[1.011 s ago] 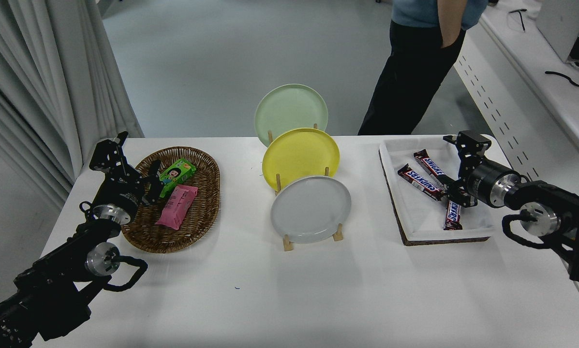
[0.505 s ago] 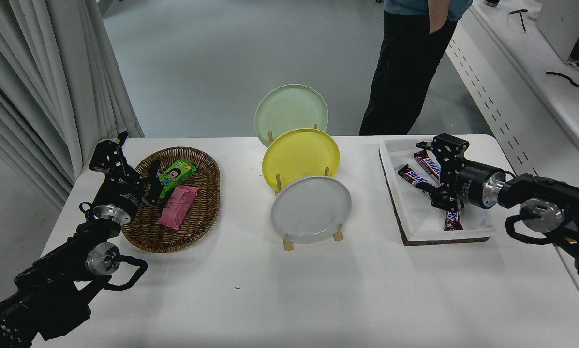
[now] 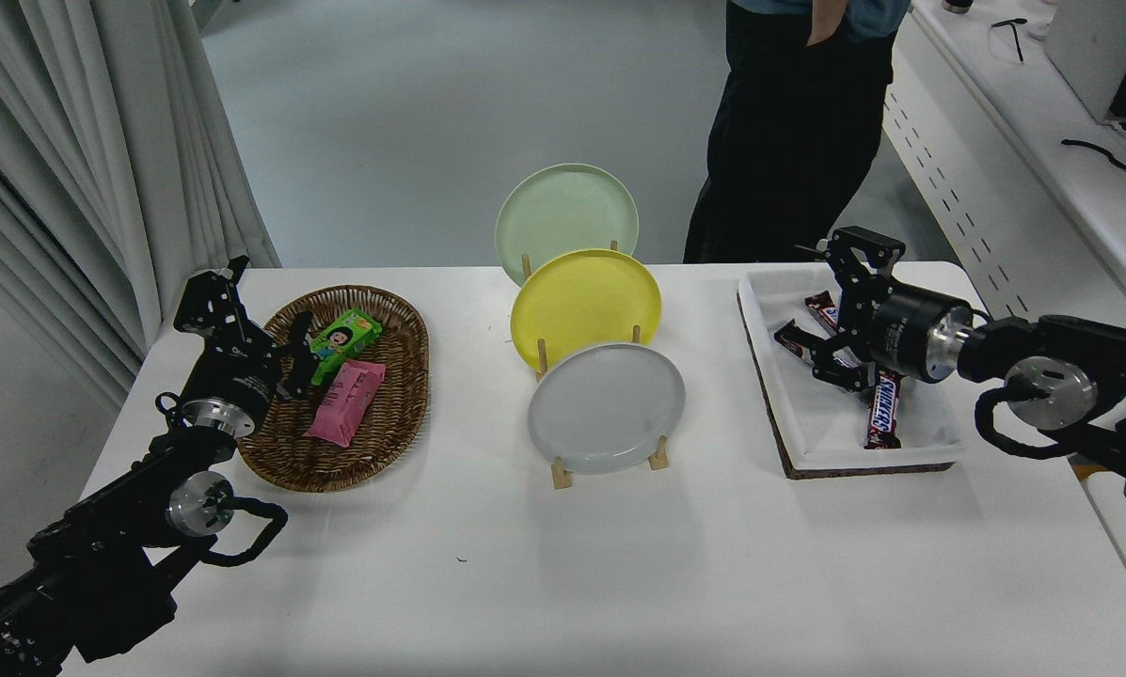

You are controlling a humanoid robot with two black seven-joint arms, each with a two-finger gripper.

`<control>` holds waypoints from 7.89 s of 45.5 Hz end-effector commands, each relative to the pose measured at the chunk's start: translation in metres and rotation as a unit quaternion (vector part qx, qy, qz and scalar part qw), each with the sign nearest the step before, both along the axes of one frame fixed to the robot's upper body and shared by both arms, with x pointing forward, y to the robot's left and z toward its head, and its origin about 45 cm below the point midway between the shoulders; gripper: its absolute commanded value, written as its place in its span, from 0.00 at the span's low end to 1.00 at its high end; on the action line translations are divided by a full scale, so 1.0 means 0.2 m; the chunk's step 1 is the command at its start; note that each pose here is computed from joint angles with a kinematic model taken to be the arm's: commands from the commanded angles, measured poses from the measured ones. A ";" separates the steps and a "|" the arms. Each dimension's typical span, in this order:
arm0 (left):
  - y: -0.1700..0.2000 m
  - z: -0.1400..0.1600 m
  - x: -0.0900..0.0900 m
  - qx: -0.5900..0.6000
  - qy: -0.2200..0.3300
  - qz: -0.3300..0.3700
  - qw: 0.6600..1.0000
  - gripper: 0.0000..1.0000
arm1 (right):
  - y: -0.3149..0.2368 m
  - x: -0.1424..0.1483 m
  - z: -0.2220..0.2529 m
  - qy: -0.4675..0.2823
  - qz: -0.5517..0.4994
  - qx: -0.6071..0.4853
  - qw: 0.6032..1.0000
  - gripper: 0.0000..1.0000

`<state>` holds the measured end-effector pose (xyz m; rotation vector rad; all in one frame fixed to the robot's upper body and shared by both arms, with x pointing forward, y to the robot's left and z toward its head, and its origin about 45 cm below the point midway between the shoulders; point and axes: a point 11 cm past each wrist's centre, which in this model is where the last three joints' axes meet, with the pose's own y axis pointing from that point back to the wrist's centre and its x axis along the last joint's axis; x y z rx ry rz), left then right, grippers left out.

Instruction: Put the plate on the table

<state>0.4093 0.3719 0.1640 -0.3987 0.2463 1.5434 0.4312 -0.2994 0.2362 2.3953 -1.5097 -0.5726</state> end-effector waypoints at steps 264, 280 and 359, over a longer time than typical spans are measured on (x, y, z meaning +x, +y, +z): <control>0.00 0.00 0.00 0.000 0.000 0.000 1.000 1.00 | 0.95 0.01 -0.07 0.218 -0.078 0.026 0.972 0.45; 0.00 0.00 0.00 0.000 0.000 0.000 1.000 1.00 | 0.95 0.01 -0.06 0.218 -0.079 0.027 0.972 0.37; 0.00 0.00 0.00 0.000 0.000 0.000 1.000 1.00 | 0.91 0.02 -0.05 0.225 -0.077 0.023 0.971 0.13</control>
